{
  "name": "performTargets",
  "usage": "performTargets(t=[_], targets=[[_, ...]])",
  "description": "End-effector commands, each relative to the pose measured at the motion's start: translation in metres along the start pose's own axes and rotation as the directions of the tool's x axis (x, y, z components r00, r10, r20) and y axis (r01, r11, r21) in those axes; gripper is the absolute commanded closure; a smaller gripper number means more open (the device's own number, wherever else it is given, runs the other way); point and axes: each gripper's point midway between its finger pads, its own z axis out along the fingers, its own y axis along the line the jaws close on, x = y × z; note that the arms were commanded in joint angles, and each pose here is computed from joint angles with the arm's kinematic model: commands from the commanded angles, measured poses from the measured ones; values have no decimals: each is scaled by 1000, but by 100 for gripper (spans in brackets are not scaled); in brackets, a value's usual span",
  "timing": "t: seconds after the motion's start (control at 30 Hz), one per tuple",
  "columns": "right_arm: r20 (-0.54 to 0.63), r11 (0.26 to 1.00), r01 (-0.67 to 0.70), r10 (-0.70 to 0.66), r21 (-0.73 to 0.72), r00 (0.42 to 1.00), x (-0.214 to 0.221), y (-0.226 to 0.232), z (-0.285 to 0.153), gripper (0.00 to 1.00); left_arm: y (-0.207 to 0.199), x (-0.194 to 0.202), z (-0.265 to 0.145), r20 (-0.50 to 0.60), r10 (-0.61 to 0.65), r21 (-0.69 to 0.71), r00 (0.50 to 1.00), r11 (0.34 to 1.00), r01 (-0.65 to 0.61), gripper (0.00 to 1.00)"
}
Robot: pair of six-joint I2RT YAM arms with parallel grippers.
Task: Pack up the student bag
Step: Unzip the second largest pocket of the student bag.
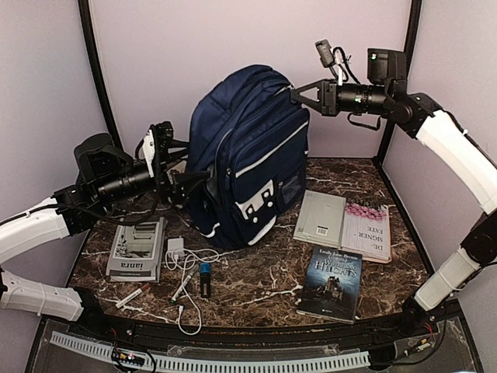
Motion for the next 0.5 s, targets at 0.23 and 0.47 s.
performTargets(t=[0.23, 0.47], targets=[[-24, 982, 108, -113, -155, 993, 53, 35, 11, 100, 3, -5, -1, -25, -76, -3, 997, 997, 76, 1], [-27, 979, 111, -118, -173, 993, 53, 41, 11, 100, 36, -31, 43, -35, -58, -46, 998, 997, 56, 1]])
